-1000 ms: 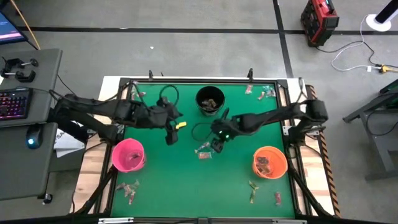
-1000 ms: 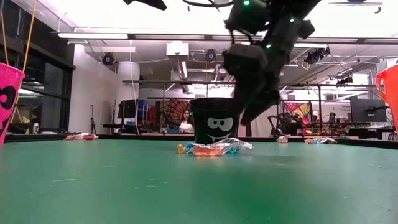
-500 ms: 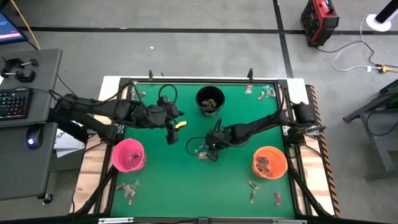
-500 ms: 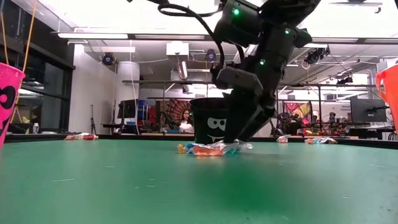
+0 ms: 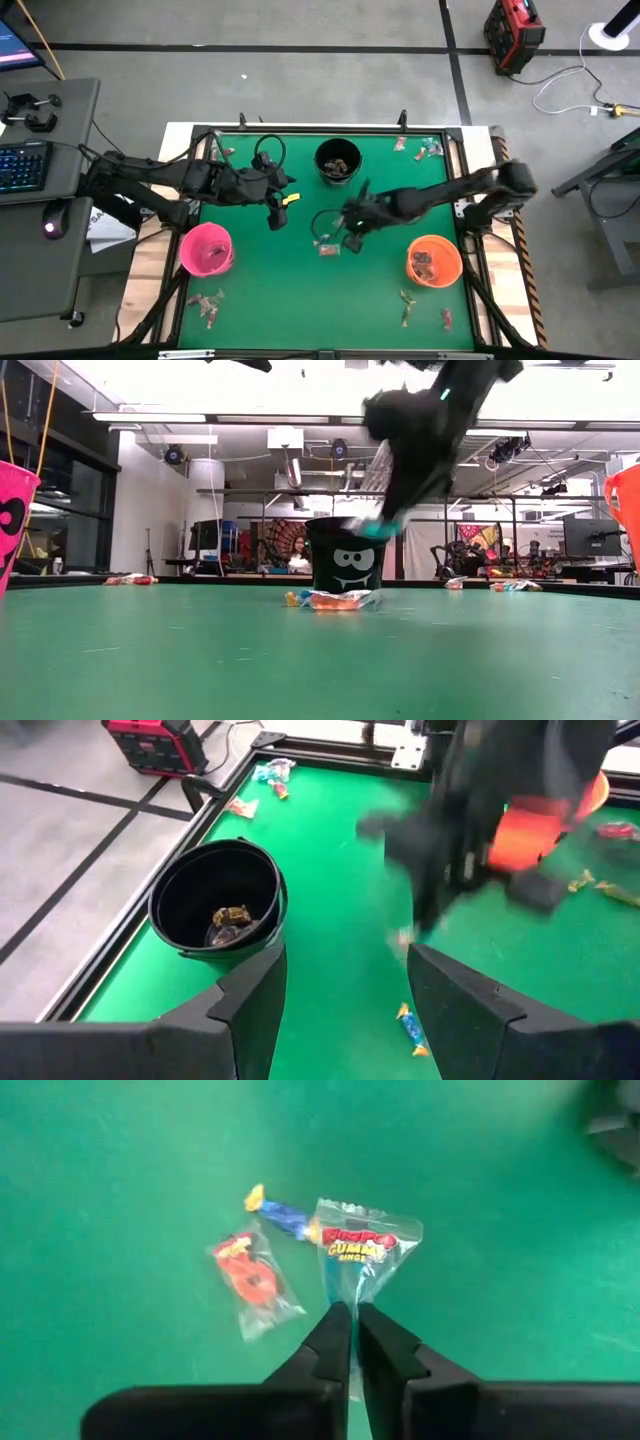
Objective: Sort candy by brand, put in halloween buckets
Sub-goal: Put the blue gummy into the orange bucket, then put the green candy into the pink bucket
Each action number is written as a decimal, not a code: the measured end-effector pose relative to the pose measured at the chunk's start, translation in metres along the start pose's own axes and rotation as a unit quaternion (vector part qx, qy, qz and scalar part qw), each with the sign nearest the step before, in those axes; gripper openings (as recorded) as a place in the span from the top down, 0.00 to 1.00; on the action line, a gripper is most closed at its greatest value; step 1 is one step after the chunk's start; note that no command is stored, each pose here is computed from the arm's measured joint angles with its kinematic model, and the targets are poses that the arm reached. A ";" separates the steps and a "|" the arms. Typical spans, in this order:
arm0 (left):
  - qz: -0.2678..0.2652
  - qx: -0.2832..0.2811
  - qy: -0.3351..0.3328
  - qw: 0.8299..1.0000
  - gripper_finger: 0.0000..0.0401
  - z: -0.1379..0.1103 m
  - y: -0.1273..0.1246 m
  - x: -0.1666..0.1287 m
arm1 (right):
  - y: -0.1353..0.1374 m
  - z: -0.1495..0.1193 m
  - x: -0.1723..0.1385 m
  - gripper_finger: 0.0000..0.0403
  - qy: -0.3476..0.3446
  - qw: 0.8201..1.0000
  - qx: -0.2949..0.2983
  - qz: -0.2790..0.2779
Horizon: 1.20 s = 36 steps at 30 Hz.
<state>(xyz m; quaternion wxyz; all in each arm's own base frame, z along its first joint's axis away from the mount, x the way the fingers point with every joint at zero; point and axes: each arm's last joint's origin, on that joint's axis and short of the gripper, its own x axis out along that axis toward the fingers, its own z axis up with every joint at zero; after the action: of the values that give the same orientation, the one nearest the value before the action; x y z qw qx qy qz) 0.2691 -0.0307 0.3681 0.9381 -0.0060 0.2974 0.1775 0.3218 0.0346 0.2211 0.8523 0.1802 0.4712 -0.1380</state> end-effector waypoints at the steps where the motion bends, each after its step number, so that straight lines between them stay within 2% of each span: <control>1: 0.002 0.000 0.000 1.000 0.50 0.000 0.001 0.000 | -0.003 -0.001 -0.016 0.99 -0.006 1.000 0.000 -0.003; 7: 0.013 0.004 0.001 1.000 0.50 0.001 0.007 0.003 | -0.007 -0.029 -0.092 0.99 0.011 1.000 0.024 -0.001; 13: 0.024 -0.003 0.001 1.000 0.50 0.003 0.013 0.006 | 0.000 -0.082 -0.136 1.00 0.147 0.987 0.059 0.022; 16: 0.027 -0.005 0.002 1.000 0.50 0.003 0.015 0.006 | 0.005 -0.104 -0.150 1.00 0.206 0.976 0.073 0.019; 19: 0.028 -0.006 0.001 1.000 0.50 0.003 0.016 0.007 | 0.008 -0.119 -0.156 1.00 0.232 0.969 0.089 -0.007; 27: 0.026 -0.010 -0.007 1.000 0.50 0.005 0.015 0.007 | 0.014 -0.130 -0.161 0.99 0.251 0.960 0.122 -0.019; 31: 0.026 -0.011 -0.008 1.000 0.50 0.005 0.015 0.007 | 0.014 -0.130 -0.161 0.90 0.259 0.956 0.136 -0.017; 36: 0.026 -0.011 -0.008 1.000 0.50 0.005 0.015 0.007 | 0.015 -0.130 -0.162 0.66 0.272 0.953 0.131 -0.006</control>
<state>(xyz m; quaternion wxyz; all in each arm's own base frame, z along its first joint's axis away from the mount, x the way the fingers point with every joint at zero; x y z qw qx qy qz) 0.2720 -0.0135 0.3699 0.9355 -0.0070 0.2878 0.2048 0.1459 0.1158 0.2975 0.6598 0.3180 0.6642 -0.1495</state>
